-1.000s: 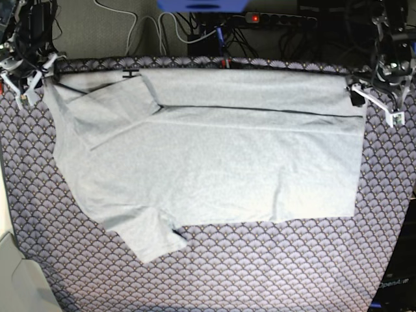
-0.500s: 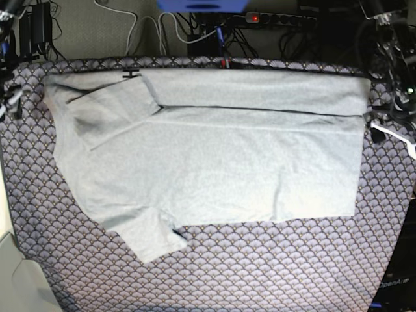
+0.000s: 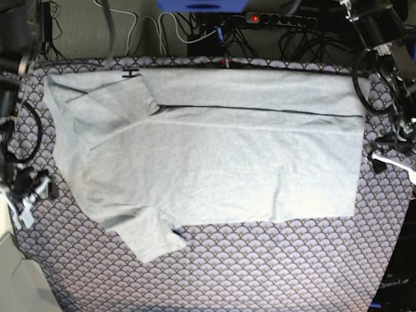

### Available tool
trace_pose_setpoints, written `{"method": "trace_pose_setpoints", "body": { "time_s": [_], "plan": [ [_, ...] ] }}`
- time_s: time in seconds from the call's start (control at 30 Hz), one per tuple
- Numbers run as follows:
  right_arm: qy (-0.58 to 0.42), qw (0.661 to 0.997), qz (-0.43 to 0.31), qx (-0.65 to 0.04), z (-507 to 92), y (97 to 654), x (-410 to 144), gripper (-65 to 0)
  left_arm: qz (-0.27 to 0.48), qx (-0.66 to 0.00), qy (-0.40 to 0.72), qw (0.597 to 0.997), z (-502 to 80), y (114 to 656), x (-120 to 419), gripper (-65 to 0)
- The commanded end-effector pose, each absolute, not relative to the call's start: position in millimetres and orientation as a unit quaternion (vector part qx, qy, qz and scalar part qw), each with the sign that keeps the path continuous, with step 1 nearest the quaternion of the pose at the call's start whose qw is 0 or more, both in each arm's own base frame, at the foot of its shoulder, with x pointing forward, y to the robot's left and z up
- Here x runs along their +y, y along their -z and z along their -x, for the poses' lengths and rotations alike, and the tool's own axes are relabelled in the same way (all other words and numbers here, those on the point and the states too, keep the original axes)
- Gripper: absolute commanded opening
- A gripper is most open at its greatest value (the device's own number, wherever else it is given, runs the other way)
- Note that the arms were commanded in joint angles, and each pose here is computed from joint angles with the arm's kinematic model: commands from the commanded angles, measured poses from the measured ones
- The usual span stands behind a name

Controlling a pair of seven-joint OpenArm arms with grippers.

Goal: Fold the T-shirt properly
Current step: 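Release the edge and move both grippers to the shirt's opposite edge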

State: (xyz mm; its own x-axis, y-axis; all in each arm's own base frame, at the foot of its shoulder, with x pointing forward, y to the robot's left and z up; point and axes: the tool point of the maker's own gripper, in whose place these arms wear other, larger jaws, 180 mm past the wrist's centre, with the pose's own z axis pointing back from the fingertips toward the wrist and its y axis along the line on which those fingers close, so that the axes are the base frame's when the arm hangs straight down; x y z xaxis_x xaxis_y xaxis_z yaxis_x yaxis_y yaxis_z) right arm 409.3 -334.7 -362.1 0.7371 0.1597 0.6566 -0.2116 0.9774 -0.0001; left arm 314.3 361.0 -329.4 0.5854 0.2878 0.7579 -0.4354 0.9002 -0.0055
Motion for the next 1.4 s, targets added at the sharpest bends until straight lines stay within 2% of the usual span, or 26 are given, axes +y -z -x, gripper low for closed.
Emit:
{"method": "trace_pose_setpoints", "body": {
  "time_s": [0.0, 0.2, 0.37, 0.57, 0.7, 1.07, 1.37],
  "plan": [
    [-0.099, 0.925, -0.026, -0.366, -426.5, 344.4, -344.5, -34.3, -0.101, -0.429, -0.201, 0.875, -321.7, 311.8, 369.0, -9.6],
    [-0.12, 0.917, -0.048, -0.378, -466.5, 354.5, -302.3, -34.3, -0.101, -0.429, -0.2, 0.875, -321.6, 310.0, 368.0, -9.6],
    [-0.137, 0.912, -0.057, -0.381, -472.5, 361.8, -276.1, -34.1, -0.103, -0.429, -0.198, 0.875, -320.1, 309.4, 368.5, -9.6],
    [-0.1, 0.906, -0.038, -0.409, -479.8, 360.6, -283.7, -34.1, -0.103, -0.428, -0.199, 0.876, -319.9, 309.9, 368.6, -9.6],
    [-0.048, 0.904, 0.006, -0.425, -481.9, 359.6, -309.3, -34.1, -0.103, -0.429, -0.199, 0.875, -320.4, 309.4, 368.6, -9.6],
    [-0.045, 0.918, 0.006, -0.394, -450.7, 396.9, -312.1, -34.2, -0.089, -0.426, -0.206, 0.876, -322.0, 318.0, 359.3, -9.6],
    [-0.046, 0.923, -0.002, -0.383, -445.6, 406.2, -304.1, -34.1, -0.083, -0.434, -0.208, 0.873, -329.1, 312.4, 357.1, -9.5]
  ]
}}
